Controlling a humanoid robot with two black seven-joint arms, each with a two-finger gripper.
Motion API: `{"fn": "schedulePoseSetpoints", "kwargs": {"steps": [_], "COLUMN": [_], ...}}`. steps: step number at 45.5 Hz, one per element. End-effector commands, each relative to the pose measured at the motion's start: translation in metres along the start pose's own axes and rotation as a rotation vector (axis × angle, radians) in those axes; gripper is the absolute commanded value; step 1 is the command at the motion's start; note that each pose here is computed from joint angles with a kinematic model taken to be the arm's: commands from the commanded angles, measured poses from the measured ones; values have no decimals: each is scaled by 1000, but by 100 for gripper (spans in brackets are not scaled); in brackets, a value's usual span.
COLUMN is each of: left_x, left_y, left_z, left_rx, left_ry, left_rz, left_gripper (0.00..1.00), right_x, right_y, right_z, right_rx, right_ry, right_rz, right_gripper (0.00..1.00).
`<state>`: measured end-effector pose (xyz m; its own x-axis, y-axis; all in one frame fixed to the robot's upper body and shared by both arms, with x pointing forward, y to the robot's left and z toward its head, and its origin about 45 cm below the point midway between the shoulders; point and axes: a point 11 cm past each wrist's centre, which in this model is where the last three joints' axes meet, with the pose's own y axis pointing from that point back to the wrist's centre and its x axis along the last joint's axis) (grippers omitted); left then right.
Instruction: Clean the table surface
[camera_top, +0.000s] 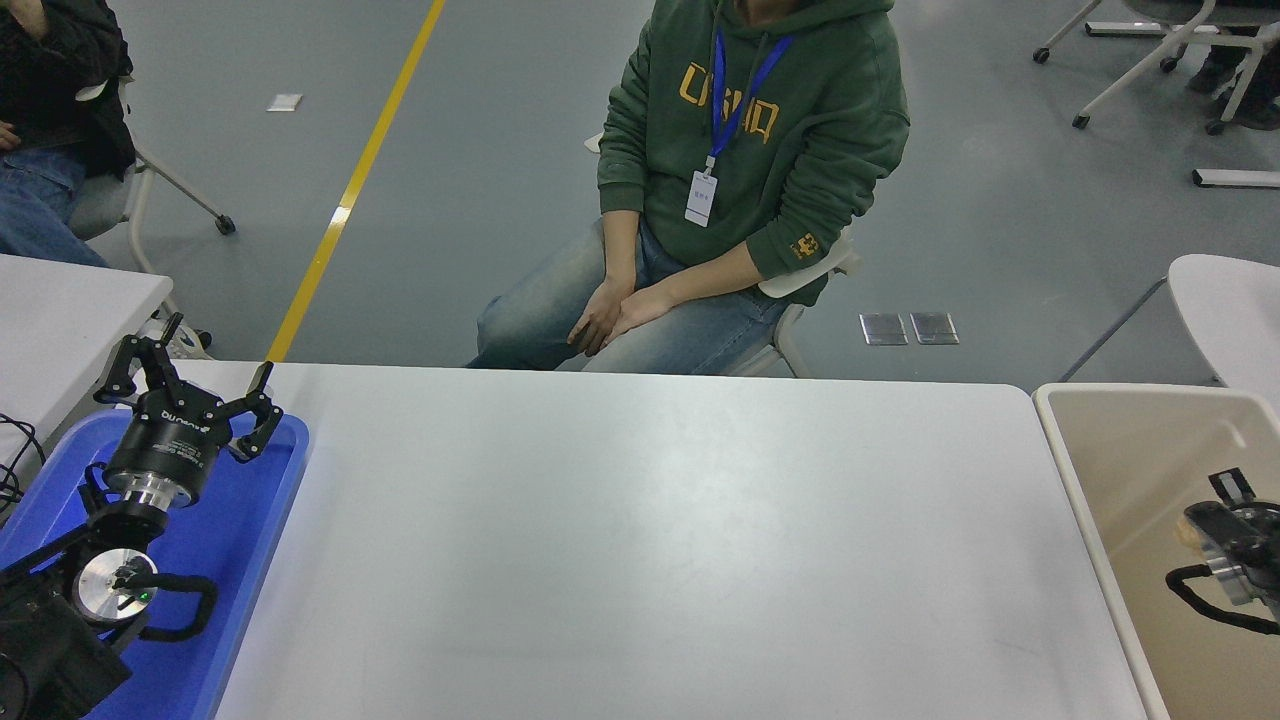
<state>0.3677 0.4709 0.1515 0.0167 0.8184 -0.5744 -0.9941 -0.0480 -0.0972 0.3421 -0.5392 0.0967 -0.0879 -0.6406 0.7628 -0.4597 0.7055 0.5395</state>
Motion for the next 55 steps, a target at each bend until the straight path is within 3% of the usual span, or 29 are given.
{"fn": "schedulePoseSetpoints", "kwargs": {"steps": [1, 3, 4, 5, 6, 25, 41, 55], "left_x": [0, 0, 0, 0, 0, 0, 0, 0], "left_y": [0, 0, 0, 0, 0, 0, 0, 0], "left_z": [1, 0, 1, 1, 0, 1, 0, 0], "left_rx": [0, 0, 0, 0, 0, 0, 1, 1], "left_ry": [-1, 0, -1, -1, 0, -1, -2, -2], "left_rz": [0, 0, 0, 0, 0, 0, 0, 0], "left_gripper": [100, 100, 100, 100, 100, 100, 100, 100], "right_x": [-10, -10, -8, -8, -8, -4, 4, 33], "right_y": [2, 2, 2, 3, 3, 2, 9, 16], "right_z": [-1, -2, -4, -6, -6, -9, -43, -76], "right_rx": [-1, -1, 2, 4, 5, 7, 51, 133], "right_ry": [-15, -16, -20, -21, -20, -28, -120, -359], "right_rz": [-17, -15, -9, -10, -13, -8, -17, -165], "right_gripper": [17, 41, 75, 96, 100, 100, 100, 100]}}
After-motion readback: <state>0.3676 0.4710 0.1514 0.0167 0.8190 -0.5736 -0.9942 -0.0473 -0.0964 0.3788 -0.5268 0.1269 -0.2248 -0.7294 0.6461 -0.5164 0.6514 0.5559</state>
